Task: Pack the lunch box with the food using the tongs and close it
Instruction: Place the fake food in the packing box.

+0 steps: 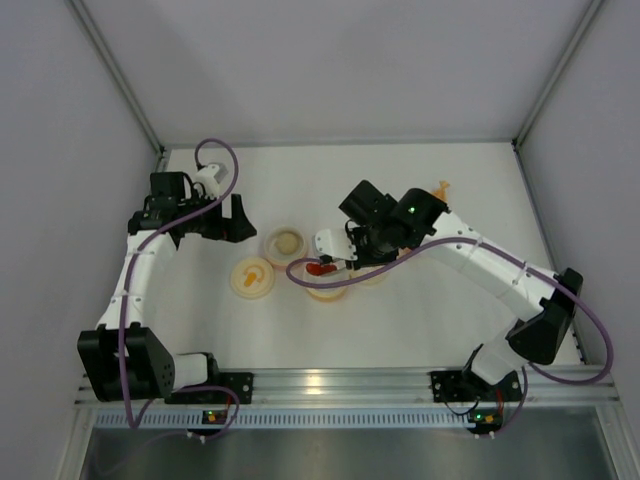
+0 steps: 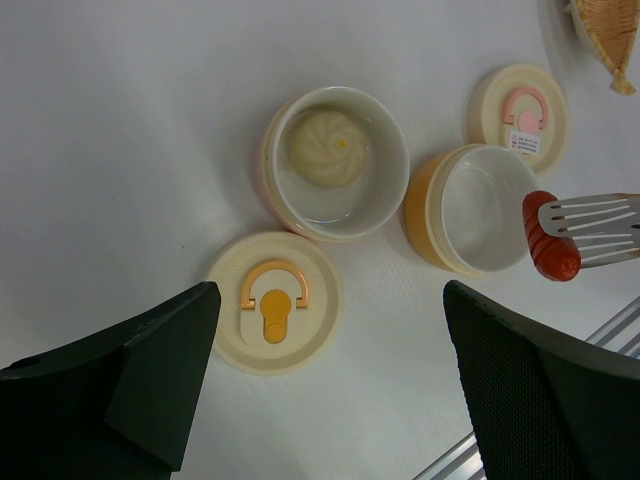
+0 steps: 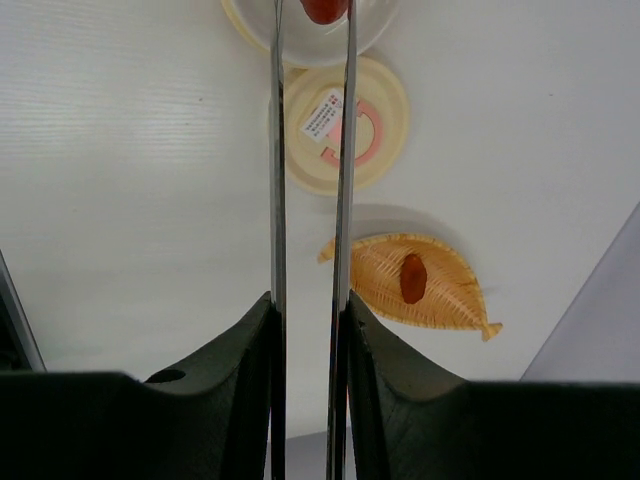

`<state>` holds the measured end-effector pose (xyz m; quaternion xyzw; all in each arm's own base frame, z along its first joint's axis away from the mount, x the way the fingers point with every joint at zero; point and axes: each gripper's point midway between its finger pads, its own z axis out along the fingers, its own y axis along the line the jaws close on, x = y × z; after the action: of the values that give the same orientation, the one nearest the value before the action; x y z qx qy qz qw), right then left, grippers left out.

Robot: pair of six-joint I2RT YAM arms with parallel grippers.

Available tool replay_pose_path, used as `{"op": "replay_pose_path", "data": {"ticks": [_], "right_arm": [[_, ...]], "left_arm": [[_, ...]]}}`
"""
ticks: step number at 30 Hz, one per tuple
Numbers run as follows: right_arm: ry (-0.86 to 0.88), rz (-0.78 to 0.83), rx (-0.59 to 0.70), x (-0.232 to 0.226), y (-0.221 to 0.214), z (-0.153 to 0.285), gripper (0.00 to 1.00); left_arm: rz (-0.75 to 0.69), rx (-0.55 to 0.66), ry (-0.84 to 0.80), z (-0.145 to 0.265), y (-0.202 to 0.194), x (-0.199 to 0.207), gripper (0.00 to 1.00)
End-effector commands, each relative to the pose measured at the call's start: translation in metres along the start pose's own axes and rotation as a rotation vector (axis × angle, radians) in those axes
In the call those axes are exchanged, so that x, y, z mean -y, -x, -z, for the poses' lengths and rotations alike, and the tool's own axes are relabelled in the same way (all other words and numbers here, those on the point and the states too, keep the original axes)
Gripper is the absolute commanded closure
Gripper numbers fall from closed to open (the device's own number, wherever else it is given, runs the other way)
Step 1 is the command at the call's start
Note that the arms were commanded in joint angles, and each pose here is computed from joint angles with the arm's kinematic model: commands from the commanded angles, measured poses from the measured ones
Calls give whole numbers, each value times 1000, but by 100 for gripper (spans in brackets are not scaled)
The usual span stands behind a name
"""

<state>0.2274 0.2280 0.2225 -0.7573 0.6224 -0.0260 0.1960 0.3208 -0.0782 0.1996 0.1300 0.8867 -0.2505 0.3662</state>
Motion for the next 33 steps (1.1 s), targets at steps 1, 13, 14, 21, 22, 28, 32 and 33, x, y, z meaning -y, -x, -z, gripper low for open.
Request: {"op": "replay_pose_path", "data": {"ticks": [1, 13, 14, 21, 22, 28, 32, 33], "right_arm": [[21, -18, 43, -7, 12, -1, 100], [12, 1, -45, -4, 0, -35, 100], [10, 2, -53, -3, -1, -38, 100], [13, -21, -68, 5, 2, -48, 100], [18, -20, -72, 6, 2, -49, 100], [24, -12, -94, 11, 4, -54, 100], [36, -2, -110, 13, 5, -57, 96], [39, -2, -111, 13, 5, -58, 90]], "left_arm": [[-29, 22, -13, 8, 10, 5, 2], [-33, 15, -2, 8, 7, -2, 2], [-32, 15, -4, 7, 7, -3, 2], [-16, 10, -6, 7, 3, -7, 2], [-14, 6, -4, 6, 1, -9, 2], [-9, 3, -5, 5, -2, -10, 2], [-13, 1, -4, 4, -4, -11, 2], [-10, -2, -5, 4, -5, -12, 2]]}}
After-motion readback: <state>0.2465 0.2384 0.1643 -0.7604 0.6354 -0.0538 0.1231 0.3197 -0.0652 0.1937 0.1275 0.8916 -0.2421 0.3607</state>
